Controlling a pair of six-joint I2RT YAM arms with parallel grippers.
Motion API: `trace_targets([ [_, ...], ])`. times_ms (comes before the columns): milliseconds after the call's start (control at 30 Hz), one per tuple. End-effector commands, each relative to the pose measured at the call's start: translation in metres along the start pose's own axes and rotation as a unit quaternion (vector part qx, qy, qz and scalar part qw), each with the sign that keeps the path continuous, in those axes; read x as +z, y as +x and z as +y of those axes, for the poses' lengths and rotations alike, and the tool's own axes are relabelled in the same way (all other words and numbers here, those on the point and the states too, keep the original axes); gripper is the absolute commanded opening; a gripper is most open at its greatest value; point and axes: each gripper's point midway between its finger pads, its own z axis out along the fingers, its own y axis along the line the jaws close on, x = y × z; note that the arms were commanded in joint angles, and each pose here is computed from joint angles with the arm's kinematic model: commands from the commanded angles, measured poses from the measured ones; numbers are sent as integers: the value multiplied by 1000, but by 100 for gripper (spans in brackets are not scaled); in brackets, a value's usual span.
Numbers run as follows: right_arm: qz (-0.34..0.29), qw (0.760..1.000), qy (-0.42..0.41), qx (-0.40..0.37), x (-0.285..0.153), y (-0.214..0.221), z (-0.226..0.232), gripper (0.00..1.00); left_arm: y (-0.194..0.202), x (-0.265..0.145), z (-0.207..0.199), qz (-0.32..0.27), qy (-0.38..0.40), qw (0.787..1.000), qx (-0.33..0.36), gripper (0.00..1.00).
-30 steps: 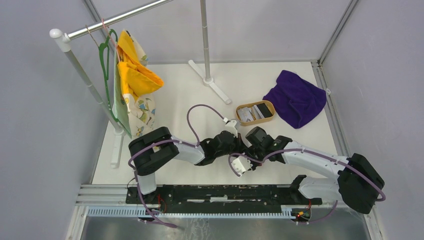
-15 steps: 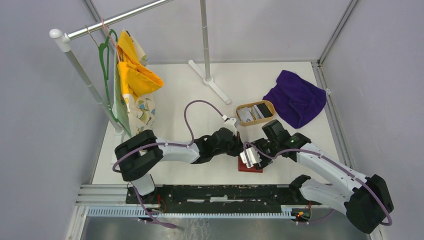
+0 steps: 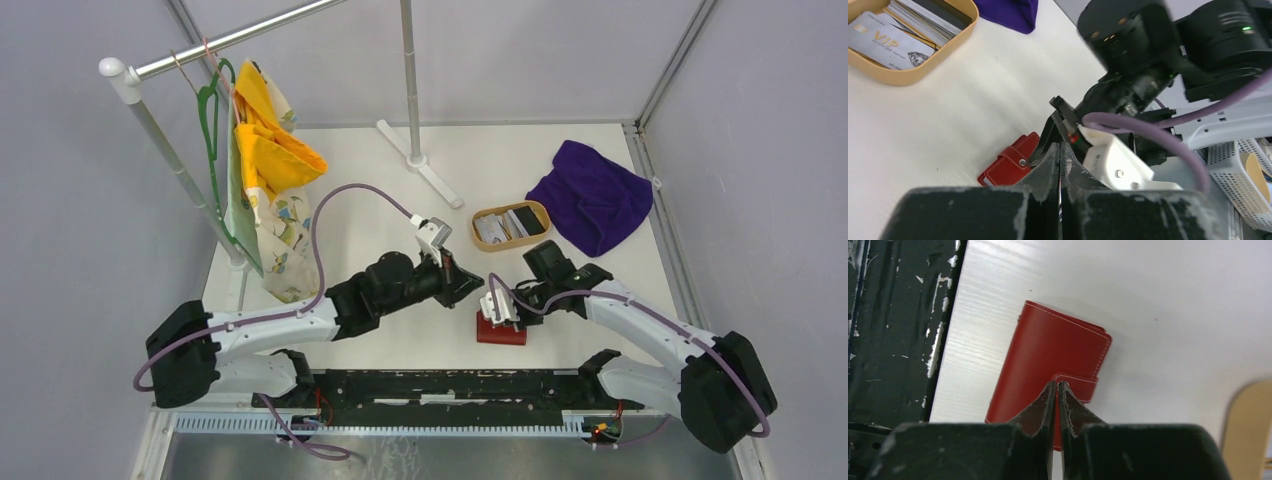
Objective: Put the credit cards into the card holder
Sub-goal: Close the card holder at the center of the board, then reset both arms
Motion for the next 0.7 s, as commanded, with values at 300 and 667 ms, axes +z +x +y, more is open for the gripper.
trace_targets([
  [300, 16, 1000, 8, -15, -5, -14, -15, 20, -13, -69, 10, -47, -15, 998, 23, 4],
  [667, -29, 834, 535, 134, -211, -64, -152, 98, -76, -140, 33, -123, -144, 982, 24, 85],
])
